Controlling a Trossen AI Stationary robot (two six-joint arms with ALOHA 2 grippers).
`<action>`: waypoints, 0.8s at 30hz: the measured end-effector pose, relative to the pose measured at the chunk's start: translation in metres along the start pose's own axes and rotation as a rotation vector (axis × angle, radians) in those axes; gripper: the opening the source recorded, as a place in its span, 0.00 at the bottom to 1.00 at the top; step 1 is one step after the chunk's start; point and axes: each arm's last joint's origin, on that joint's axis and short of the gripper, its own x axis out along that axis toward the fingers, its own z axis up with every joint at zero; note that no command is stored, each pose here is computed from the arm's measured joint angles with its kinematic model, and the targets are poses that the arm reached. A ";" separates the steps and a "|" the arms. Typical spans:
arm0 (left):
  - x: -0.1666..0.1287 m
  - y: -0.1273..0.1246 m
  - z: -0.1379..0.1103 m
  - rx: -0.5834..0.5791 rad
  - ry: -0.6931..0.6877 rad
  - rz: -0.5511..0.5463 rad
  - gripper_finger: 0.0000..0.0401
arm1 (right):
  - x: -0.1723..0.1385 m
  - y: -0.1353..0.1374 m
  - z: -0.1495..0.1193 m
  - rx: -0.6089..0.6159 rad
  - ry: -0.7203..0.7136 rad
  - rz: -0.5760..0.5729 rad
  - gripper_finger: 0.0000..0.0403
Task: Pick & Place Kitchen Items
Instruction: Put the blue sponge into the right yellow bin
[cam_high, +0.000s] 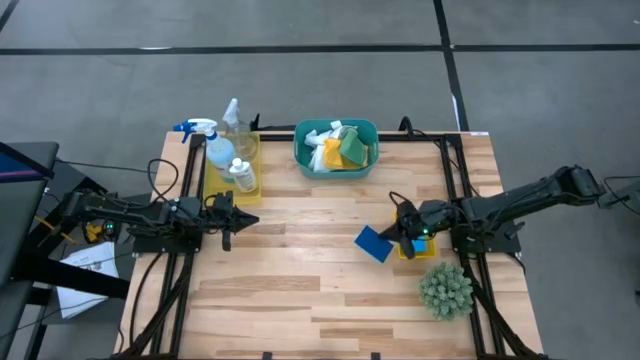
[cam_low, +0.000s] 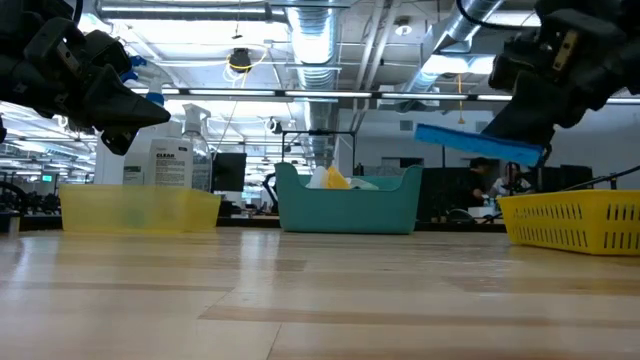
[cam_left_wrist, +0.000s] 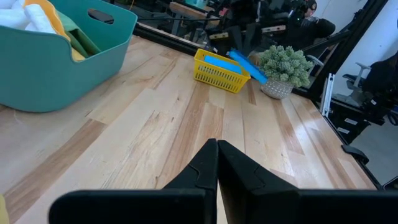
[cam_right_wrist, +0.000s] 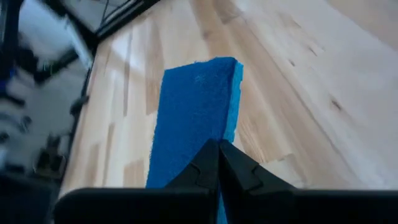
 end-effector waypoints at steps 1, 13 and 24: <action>0.000 0.000 0.000 0.000 0.000 0.000 0.01 | 0.000 0.002 0.001 -0.049 0.006 0.005 0.00; 0.000 0.000 0.000 0.000 0.000 0.000 0.01 | -0.019 0.043 0.025 -0.487 0.168 0.042 0.00; 0.000 0.000 0.000 0.000 0.000 0.000 0.01 | -0.023 0.048 0.021 -0.235 0.248 -0.018 0.00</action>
